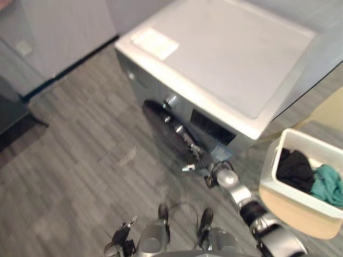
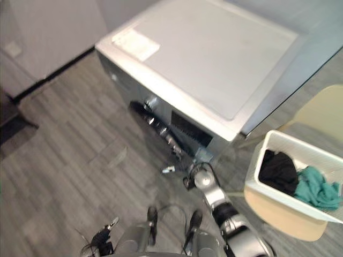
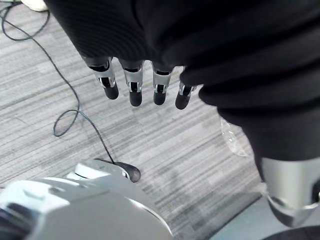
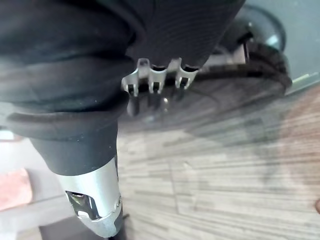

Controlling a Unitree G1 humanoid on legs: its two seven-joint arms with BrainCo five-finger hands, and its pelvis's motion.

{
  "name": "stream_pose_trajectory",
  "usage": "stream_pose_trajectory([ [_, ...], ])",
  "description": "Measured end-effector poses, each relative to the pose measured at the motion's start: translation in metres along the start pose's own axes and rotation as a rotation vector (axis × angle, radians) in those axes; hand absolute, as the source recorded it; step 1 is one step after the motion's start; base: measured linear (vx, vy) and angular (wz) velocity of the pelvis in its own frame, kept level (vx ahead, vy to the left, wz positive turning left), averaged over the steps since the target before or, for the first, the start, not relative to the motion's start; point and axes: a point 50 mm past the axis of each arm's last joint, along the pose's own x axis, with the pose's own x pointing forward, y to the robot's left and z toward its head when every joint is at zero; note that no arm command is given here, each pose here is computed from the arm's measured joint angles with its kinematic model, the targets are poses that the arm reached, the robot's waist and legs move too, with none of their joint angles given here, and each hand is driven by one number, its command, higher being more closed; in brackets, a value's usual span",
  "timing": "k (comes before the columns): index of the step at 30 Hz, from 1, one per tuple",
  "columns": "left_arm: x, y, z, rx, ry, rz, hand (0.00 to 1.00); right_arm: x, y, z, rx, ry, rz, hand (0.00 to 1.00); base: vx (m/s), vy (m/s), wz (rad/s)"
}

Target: Pick up the laundry basket with both hands and put the clothes into the washing machine.

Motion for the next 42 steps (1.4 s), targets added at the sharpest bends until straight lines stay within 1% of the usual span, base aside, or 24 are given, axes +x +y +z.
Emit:
stream_pose_trajectory([
  [5, 0.0, -0.007, 0.011, -0.068, -0.053, 0.014, 0.0, 0.023, 0.001, 0.014, -0.013, 0.045, -0.053, 0.0, -0.1, 0.033, 0.01],
  [8, 0.0, -0.016, 0.018, -0.09, -0.088, -0.003, 0.0, 0.026, 0.016, 0.011, 0.015, 0.076, -0.051, 0.0, -0.02, 0.025, 0.07],
  [10, 0.0, -0.02, 0.025, -0.088, -0.115, -0.01, 0.0, 0.028, 0.036, 0.01, -0.005, 0.079, -0.002, 0.0, 0.02, 0.006, 0.16],
  [12, 0.0, -0.027, 0.032, -0.077, -0.144, -0.036, 0.0, 0.023, 0.066, 0.01, -0.07, 0.054, 0.102, 0.0, 0.03, -0.007, 0.31],
  [13, -0.001, -0.032, 0.036, -0.059, -0.161, -0.056, 0.0, 0.016, 0.089, 0.009, -0.102, 0.027, 0.182, 0.0, 0.04, -0.013, 0.42],
  [15, -0.002, -0.037, 0.038, -0.051, -0.173, -0.077, 0.0, 0.006, 0.12, 0.007, -0.109, 0.001, 0.315, 0.0, 0.04, -0.016, 0.39],
  [17, -0.002, -0.037, 0.041, -0.033, -0.183, -0.084, 0.0, -0.012, 0.164, 0.01, -0.104, -0.038, 0.514, 0.0, 0.05, -0.025, 0.31],
  [18, -0.002, -0.037, 0.041, -0.031, -0.183, -0.084, 0.0, -0.016, 0.172, 0.012, -0.101, -0.053, 0.552, 0.0, 0.02, -0.02, 0.18],
  [20, -0.002, -0.034, 0.039, -0.028, -0.181, -0.077, 0.0, -0.028, 0.187, 0.022, -0.044, -0.109, 0.642, 0.0, 0.0, -0.002, 0.03],
  [22, -0.002, -0.026, 0.035, -0.023, -0.165, -0.052, 0.0, -0.035, 0.186, 0.028, -0.013, -0.154, 0.656, 0.0, -0.02, 0.017, -0.16],
  [25, 0.0, -0.008, 0.027, -0.039, -0.127, 0.006, 0.0, -0.048, 0.174, 0.037, 0.032, -0.233, 0.648, 0.0, -0.03, 0.022, -0.27],
  [26, 0.001, 0.004, 0.023, -0.019, -0.1, 0.039, 0.0, -0.057, 0.159, 0.039, 0.06, -0.277, 0.605, 0.0, -0.03, 0.024, -0.37],
  [27, 0.0, 0.006, 0.018, -0.013, -0.083, 0.049, 0.0, -0.062, 0.152, 0.038, 0.073, -0.291, 0.586, 0.0, -0.02, 0.025, -0.46],
  [30, -0.003, 0.024, -0.004, 0.019, 0.007, 0.089, 0.0, -0.082, 0.115, 0.03, 0.117, -0.334, 0.459, 0.0, 0.0, 0.028, -0.36],
  [34, -0.01, 0.034, -0.029, 0.039, 0.091, 0.113, 0.0, -0.096, 0.068, -0.003, 0.131, -0.231, 0.248, 0.0, 0.0, 0.021, -0.28],
  [35, -0.011, 0.035, -0.031, 0.044, 0.1, 0.113, 0.0, -0.098, 0.056, -0.01, 0.106, -0.204, 0.197, 0.0, -0.01, 0.001, -0.24],
  [38, -0.011, 0.035, -0.031, 0.047, 0.101, 0.113, 0.0, -0.095, 0.038, -0.028, 0.065, -0.125, 0.093, 0.0, -0.01, -0.004, -0.13],
  [42, -0.011, 0.034, -0.032, 0.048, 0.103, 0.11, 0.0, -0.08, 0.033, -0.047, 0.028, -0.022, 0.053, 0.0, 0.0, 0.0, 0.0],
])
